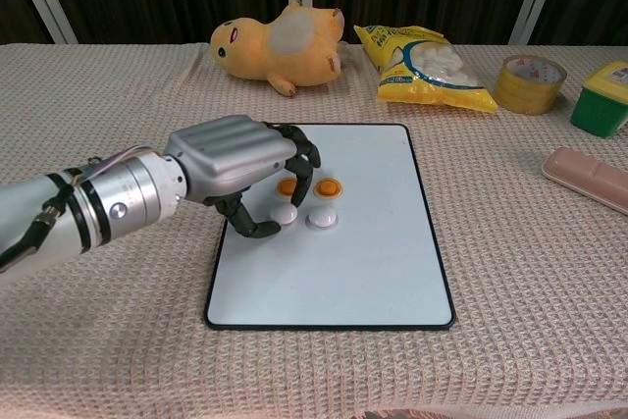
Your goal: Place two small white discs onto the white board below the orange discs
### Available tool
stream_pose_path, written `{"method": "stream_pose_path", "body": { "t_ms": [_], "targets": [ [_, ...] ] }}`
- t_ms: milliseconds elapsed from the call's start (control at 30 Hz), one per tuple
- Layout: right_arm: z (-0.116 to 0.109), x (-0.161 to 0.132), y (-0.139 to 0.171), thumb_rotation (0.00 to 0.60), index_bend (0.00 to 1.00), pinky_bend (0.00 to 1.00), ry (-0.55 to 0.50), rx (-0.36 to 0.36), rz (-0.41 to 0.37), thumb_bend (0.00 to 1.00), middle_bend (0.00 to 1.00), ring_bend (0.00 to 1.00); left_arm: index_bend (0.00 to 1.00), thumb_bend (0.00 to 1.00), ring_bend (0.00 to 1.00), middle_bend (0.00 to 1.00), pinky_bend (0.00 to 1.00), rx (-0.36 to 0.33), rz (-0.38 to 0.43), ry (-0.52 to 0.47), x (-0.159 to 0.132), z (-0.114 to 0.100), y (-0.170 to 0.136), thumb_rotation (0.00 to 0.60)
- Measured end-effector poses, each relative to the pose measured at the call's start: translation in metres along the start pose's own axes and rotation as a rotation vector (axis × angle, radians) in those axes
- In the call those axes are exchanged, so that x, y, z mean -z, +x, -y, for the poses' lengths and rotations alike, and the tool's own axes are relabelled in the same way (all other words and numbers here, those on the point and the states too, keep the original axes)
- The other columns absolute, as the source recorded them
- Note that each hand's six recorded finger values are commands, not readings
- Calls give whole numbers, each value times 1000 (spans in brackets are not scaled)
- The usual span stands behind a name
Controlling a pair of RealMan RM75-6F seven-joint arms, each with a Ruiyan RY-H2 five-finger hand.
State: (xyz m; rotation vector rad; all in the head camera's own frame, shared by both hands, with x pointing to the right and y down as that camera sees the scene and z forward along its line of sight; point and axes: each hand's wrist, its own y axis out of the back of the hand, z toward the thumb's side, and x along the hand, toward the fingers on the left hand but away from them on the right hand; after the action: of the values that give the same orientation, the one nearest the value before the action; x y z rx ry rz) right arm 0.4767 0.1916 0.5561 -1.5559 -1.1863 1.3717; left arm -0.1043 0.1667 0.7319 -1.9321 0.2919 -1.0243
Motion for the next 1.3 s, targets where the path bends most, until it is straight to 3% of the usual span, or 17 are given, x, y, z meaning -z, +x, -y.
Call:
{"method": "stream_pose_path", "body": {
  "t_ms": [600,967,1300],
  "targets": [
    [-2,1,0,600,0,0,3,9,3,465,0,0,475,264,70,172,171,5,-11,14,1,1,0,600],
    [-4,2,2,600,0,0,-2,17,4,465,0,0,399,264,70,172,171,17,-7,12,-1,0,-2,600],
    [-5,2,3,600,0,0,-6,18,6,465,0,0,255,263,70,172,172,6,6,-3,-4,-2,-3,600]
  ]
}}
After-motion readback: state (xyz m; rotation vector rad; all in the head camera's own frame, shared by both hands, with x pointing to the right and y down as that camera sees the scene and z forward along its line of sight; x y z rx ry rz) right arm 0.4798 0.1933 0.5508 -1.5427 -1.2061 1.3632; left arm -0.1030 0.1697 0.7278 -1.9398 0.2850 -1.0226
